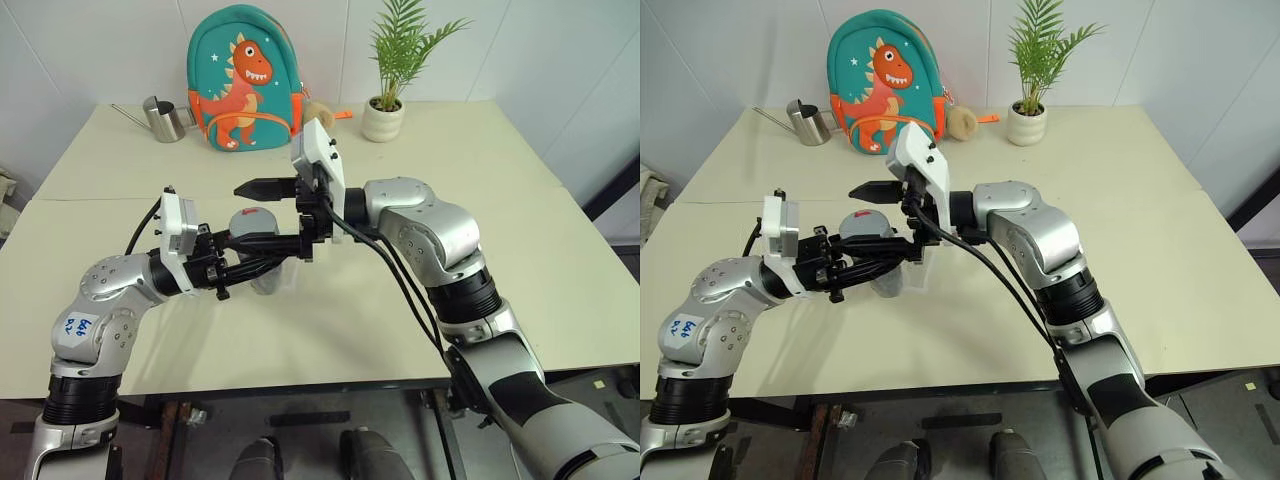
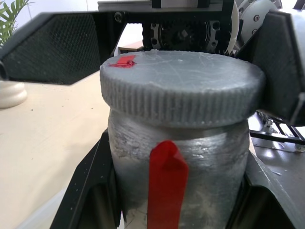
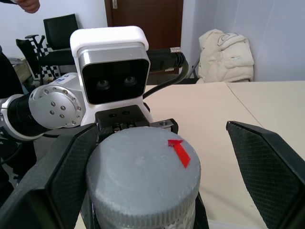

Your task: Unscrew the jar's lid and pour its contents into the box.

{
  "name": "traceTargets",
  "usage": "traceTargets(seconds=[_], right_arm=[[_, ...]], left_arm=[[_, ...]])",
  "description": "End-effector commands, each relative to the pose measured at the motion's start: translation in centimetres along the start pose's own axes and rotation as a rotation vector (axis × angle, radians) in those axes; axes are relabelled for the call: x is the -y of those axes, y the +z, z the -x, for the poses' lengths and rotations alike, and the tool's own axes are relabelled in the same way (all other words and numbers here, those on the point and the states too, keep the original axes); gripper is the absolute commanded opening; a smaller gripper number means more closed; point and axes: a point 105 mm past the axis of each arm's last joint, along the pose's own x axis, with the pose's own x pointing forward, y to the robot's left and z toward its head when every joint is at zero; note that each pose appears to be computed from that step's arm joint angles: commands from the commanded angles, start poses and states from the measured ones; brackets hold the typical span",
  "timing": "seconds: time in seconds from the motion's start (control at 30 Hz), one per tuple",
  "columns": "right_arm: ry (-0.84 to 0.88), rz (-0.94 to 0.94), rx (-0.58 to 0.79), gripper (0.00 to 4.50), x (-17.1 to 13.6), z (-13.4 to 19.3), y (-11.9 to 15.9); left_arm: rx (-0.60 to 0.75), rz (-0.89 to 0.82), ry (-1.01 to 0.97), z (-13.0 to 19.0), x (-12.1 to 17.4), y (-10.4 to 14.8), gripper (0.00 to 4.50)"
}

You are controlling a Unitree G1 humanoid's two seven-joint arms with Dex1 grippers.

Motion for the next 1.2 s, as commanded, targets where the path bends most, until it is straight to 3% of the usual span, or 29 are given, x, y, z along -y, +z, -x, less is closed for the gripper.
traceTargets(seconds=[0.03,0.47,0.7,0.97,1.2], right_arm=[[-0.042,0.065,0.034,4.49,1.1,1.9,1.8],[-0.026,0.051,0.008,4.49,1.0,4.8,0.7],[0.112,0.006,0.072,4.49,-1.1,5.6,1.9],[0.119,-0.007,0.107,4.49,-1.0,4.9,2.9],[0.126,0.001,0.036,4.49,-1.3,1.2,1.1]], left_arm=[[0.001,-0.032,-0.032,-0.1,0.7,0.5,2.02],[0.005,-0.029,-0.025,0.1,0.8,0.5,2.02],[-0.012,-0.032,-0.036,0.6,1.2,0.5,2.02],[-0.015,-0.026,-0.027,0.6,1.3,0.4,2.02],[-0.017,-0.021,-0.028,0.4,1.2,0.3,2.02]])
